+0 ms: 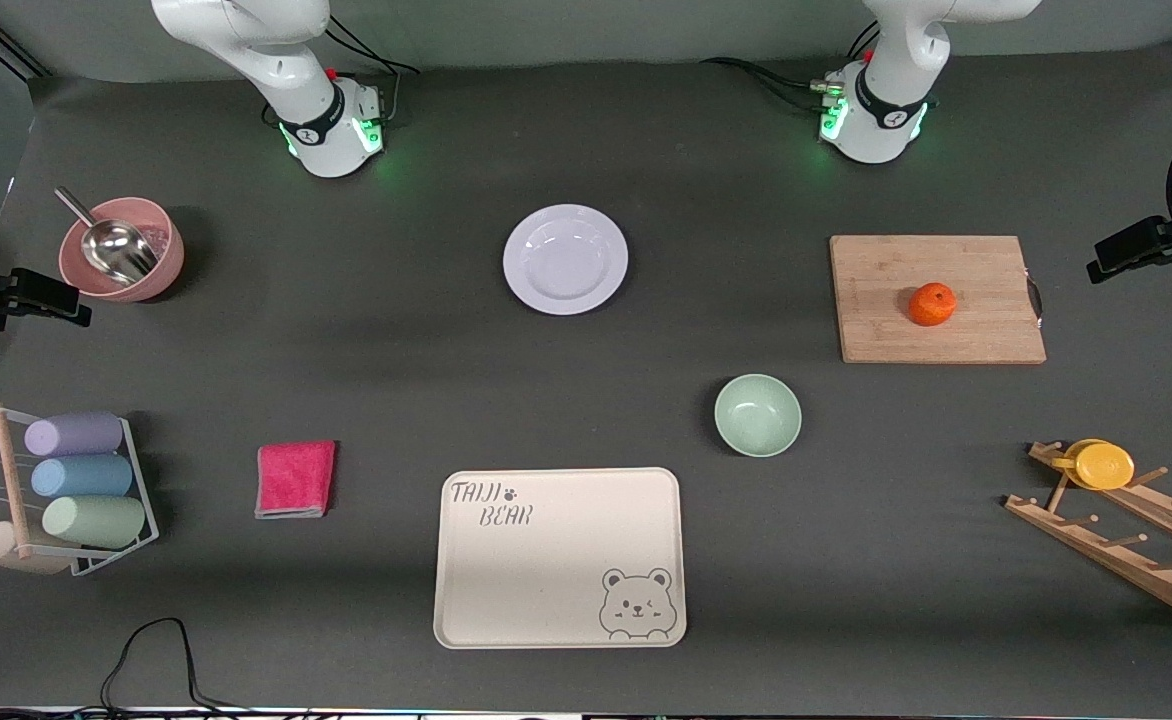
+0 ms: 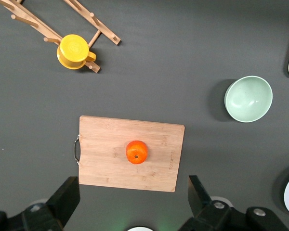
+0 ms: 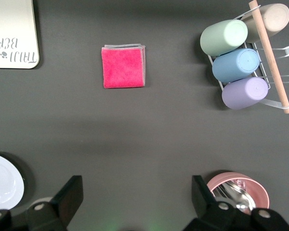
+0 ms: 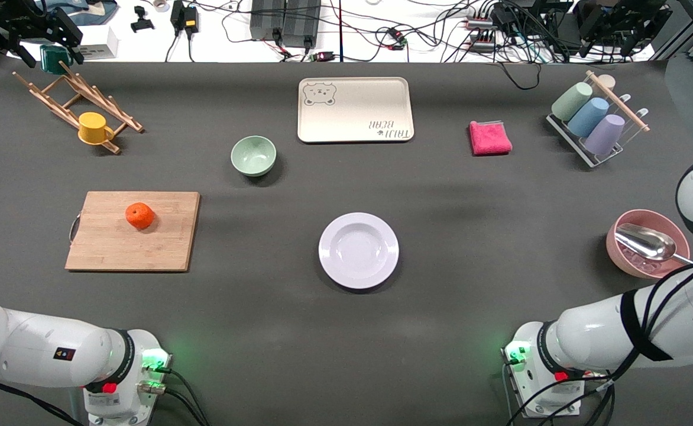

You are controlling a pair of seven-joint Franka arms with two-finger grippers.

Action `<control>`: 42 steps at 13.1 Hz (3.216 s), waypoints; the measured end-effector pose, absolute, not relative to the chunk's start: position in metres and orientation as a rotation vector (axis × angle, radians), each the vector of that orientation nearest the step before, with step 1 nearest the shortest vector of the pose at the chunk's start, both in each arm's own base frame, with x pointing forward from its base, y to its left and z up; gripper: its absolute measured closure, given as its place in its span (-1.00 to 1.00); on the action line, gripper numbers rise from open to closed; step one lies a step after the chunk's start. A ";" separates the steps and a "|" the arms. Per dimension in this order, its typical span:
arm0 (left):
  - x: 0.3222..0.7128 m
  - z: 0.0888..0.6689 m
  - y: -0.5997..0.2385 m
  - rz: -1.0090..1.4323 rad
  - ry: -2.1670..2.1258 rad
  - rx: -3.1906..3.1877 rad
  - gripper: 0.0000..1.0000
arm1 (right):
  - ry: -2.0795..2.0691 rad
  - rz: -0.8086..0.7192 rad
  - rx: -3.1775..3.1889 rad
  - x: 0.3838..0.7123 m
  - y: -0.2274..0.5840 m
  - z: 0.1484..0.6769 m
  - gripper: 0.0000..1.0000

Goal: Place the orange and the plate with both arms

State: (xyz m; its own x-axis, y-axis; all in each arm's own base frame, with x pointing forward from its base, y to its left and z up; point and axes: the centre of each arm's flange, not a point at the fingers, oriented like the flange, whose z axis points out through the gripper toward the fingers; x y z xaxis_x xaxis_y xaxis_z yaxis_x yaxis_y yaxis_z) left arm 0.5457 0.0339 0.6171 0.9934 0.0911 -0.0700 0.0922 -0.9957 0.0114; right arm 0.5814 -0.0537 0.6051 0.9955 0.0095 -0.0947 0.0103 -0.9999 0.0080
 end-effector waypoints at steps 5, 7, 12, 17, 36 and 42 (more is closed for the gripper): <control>0.544 0.626 0.038 -0.105 0.095 3.123 -1.00 | 0.016 -0.153 3.130 0.581 -0.054 0.604 -1.00; 0.541 0.625 0.040 -0.141 0.102 3.121 -1.00 | 0.016 -0.153 3.130 0.581 -0.054 0.604 -1.00; 0.533 0.592 0.042 -0.301 0.109 3.109 -1.00 | 0.021 -0.137 3.134 0.553 -0.037 0.620 -1.00; 0.454 0.535 0.053 -0.302 0.092 3.094 -1.00 | -0.043 -0.082 3.143 0.484 0.004 0.648 -1.00; 0.392 0.222 0.030 -0.110 -0.012 3.174 -1.00 | 0.016 -0.352 3.573 0.419 0.076 0.477 -1.00; 0.391 0.215 0.030 -0.117 -0.013 3.176 -0.92 | 0.068 -0.325 3.841 0.388 0.074 0.380 -1.00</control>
